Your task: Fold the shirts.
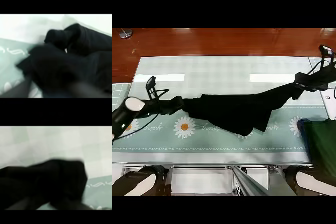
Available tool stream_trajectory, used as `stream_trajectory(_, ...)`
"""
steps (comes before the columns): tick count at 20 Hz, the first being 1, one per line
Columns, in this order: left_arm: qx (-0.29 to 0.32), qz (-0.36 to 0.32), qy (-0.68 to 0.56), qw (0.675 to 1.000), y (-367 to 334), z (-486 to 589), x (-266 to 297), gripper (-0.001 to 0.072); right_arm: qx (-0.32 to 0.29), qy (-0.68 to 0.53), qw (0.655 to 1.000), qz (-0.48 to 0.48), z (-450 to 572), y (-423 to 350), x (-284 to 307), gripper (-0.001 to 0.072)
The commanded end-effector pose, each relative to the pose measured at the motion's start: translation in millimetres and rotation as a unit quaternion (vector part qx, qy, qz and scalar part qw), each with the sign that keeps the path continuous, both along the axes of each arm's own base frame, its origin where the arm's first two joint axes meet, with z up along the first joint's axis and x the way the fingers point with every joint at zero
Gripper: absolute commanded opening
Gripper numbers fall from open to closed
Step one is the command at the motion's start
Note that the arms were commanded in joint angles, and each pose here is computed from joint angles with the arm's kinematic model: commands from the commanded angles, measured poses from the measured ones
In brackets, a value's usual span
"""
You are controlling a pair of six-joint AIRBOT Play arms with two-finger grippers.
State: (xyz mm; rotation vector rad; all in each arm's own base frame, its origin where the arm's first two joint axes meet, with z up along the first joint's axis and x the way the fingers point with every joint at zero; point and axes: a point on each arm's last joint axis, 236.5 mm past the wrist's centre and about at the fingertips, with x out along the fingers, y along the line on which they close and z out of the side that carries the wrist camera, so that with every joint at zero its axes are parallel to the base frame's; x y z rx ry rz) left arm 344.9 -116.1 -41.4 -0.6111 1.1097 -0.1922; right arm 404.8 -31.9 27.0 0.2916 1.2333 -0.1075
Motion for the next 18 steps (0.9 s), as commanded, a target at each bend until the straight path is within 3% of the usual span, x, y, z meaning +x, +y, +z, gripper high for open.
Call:
stream_trajectory(1,0.035,-0.069,0.014,0.997,3.0,-4.5,10.4,0.0702,0.000,0.037,0.999,0.020,-13.1,-6.2,-1.6,0.0558)
stream_trajectory(3,0.063,-0.075,0.040,0.994,37.5,11.0,9.6,0.0702,-0.037,0.077,0.996,0.002,-9.3,-42.3,-24.3,0.0558)
stream_trajectory(5,0.052,-0.049,0.063,0.995,69.1,21.9,5.2,0.0702,-0.037,0.097,0.992,-0.070,-8.4,-80.8,-50.4,0.0558)
stream_trajectory(7,-0.018,-0.037,0.085,0.996,68.4,27.9,-9.6,0.0702,0.012,0.085,0.987,-0.134,-18.8,-93.0,-71.7,0.0558)
stream_trajectory(10,-0.189,-0.113,0.076,0.972,-3.8,41.8,-44.0,0.0702,0.099,0.058,0.980,-0.160,-50.5,-65.9,-99.7,0.0559)
stream_trajectory(11,-0.208,-0.124,0.090,0.966,-19.6,31.2,-59.3,0.0702,0.127,0.053,0.979,-0.151,-58.2,-48.3,-106.6,0.0559)
stream_trajectory(14,-0.178,-0.111,0.126,0.970,-38.0,-17.9,-83.3,0.0702,0.195,0.047,0.972,-0.120,-75.4,1.4,-121.2,0.0559)
stream_trajectory(18,-0.155,-0.066,0.115,0.979,-57.5,-42.1,-63.6,0.0701,0.205,0.074,0.972,-0.088,-89.7,31.3,-133.1,0.0558)
